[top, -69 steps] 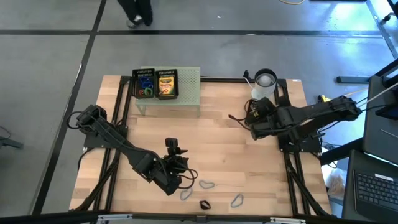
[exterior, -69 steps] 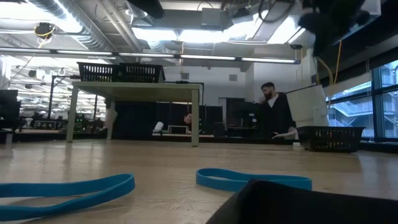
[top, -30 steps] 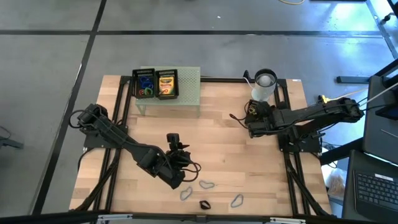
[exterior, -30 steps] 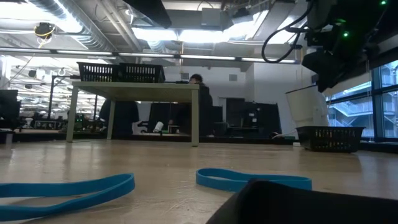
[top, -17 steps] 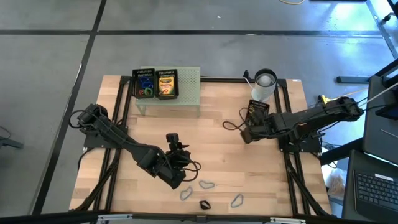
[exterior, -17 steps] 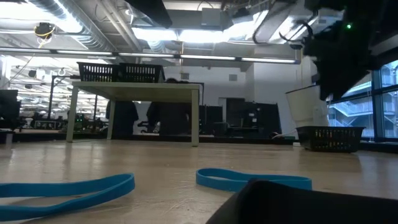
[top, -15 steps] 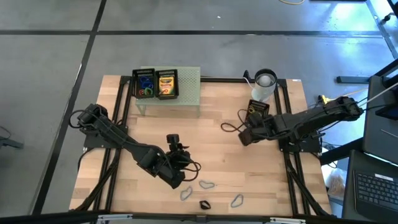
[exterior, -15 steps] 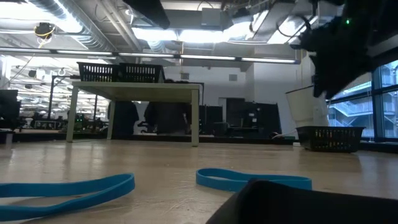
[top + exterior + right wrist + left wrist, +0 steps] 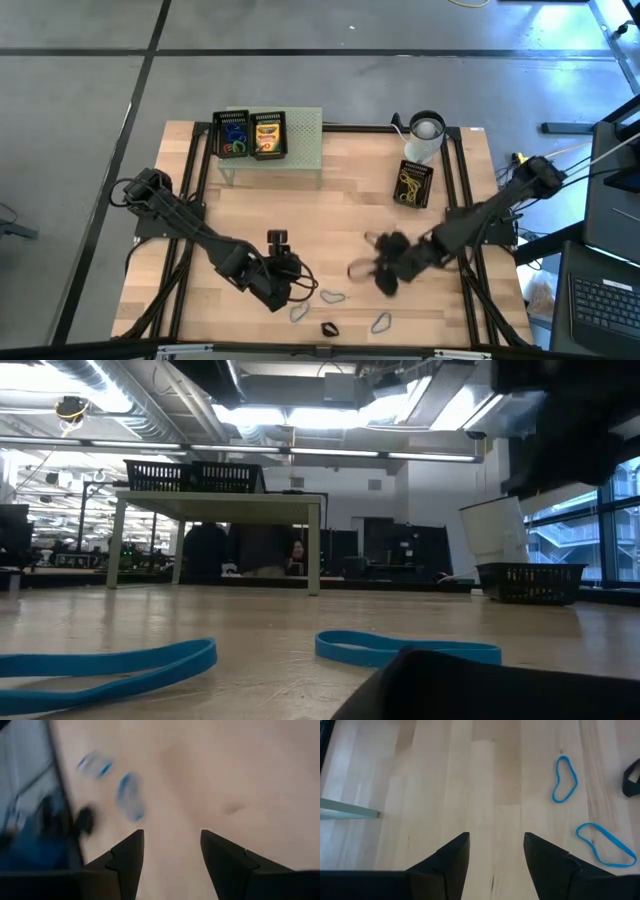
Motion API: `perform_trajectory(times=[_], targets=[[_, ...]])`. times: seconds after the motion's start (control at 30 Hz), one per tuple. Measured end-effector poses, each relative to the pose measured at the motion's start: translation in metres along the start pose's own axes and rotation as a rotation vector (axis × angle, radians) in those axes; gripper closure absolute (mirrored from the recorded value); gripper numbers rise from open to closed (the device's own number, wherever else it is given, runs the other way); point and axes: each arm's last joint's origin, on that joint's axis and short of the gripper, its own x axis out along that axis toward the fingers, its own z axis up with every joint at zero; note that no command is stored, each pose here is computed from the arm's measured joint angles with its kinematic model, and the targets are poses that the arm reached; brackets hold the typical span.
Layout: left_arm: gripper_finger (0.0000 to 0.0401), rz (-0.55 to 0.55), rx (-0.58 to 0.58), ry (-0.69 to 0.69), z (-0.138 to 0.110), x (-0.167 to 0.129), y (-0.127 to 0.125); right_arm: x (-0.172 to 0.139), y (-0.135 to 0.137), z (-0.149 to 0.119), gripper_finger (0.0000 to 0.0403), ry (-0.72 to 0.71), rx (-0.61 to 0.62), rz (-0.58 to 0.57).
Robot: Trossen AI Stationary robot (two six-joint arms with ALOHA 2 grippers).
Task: Pick & Place Office Desk Supplies
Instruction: Put the blue rubber band into the black bin
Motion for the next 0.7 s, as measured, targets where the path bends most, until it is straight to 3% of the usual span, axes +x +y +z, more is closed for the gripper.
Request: perform_trajectory(times=[0.17,0.33,0.5,0.7], targets=[[0.0213,-0.005,0.008,-0.003,-0.001,-0.002,-0.003,0.022,0.028,-0.039,0.0207,0.098,-0.280,0.156],[0.0212,-0.010,-0.002,-0.004,-0.002,-0.003,-0.005,0.039,0.037,-0.084,0.0207,0.187,-0.497,0.191],[0.0211,-0.010,-0.004,-0.004,-0.002,-0.003,-0.005,0.048,0.036,-0.111,0.0207,0.248,-0.577,0.168],[0.0210,-0.004,-0.007,-0.006,-0.002,-0.003,-0.004,0.056,0.032,-0.119,0.0207,0.186,-0.637,0.099]])
